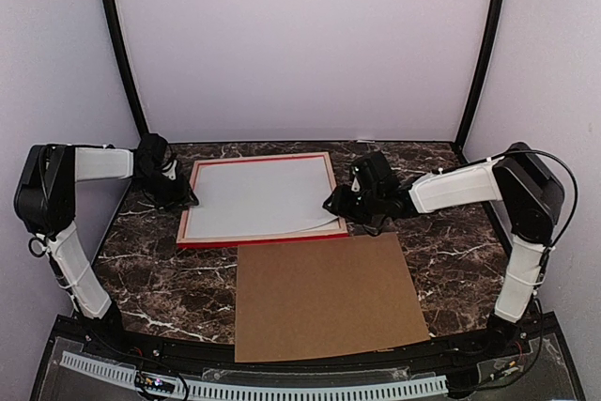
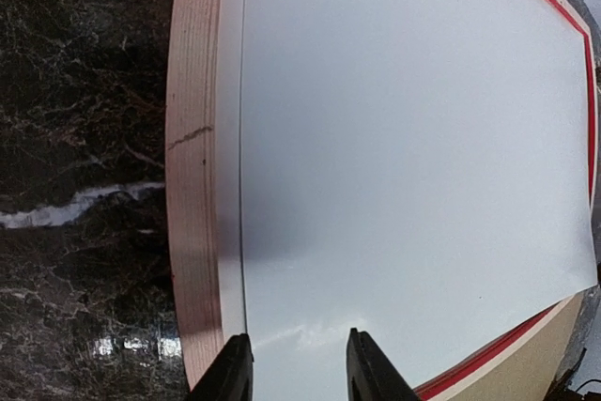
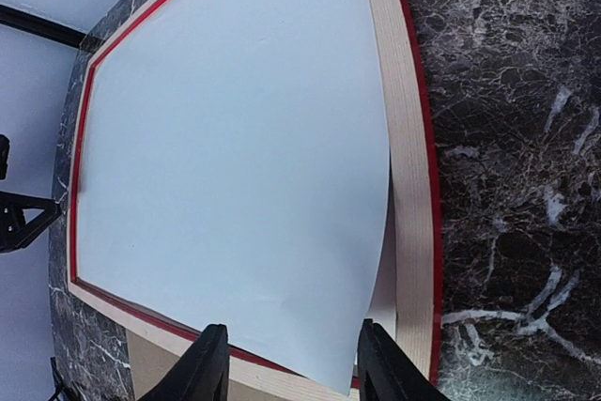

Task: Put the photo into the frame
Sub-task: Place the photo on the mat board.

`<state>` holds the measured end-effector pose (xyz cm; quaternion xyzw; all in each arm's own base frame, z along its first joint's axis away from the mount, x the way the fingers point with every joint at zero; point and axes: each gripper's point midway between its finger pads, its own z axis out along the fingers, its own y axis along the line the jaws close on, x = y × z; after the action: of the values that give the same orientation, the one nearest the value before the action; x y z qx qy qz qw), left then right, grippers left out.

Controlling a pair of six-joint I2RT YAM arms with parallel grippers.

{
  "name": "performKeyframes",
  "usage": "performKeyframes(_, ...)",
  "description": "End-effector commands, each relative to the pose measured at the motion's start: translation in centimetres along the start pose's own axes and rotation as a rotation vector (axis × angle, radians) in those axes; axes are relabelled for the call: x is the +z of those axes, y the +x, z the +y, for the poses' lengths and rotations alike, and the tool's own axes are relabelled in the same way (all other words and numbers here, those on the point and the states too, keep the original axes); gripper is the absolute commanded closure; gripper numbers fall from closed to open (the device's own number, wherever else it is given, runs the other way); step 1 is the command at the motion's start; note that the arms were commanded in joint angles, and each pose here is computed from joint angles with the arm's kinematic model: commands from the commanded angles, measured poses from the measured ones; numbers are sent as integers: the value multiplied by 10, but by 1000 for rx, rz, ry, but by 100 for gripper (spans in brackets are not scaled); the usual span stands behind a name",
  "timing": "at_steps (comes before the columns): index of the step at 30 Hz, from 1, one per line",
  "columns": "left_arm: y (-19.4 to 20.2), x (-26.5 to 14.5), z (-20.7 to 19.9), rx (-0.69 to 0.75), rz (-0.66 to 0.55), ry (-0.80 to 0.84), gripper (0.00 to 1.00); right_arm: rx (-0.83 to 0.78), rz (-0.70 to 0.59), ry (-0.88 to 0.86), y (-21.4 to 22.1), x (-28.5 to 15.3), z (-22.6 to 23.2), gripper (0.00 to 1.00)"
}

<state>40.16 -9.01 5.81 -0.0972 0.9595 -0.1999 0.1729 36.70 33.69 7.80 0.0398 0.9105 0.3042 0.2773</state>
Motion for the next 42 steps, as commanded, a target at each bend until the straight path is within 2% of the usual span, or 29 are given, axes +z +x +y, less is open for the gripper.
performKeyframes(1, -12, -27, -14, 23, -56, 25, 63, -29, 4, 4, 4, -2, 3, 52)
performKeyframes(10, -14, -33, -16, 30, -72, 27, 62, -35, 54, -1, 15, 12, 1, 52)
performKeyframes(20, -15, -39, -14, 42, -89, 5, 53, -52, 92, 15, 24, 21, 2, 53)
performKeyframes(31, -13, -41, -13, 51, -99, 2, 52, -94, 146, 96, 37, 35, -1, 54)
performKeyframes(42, -10, -40, -11, 54, -94, -3, 50, -116, 157, 48, 39, 42, 18, 54)
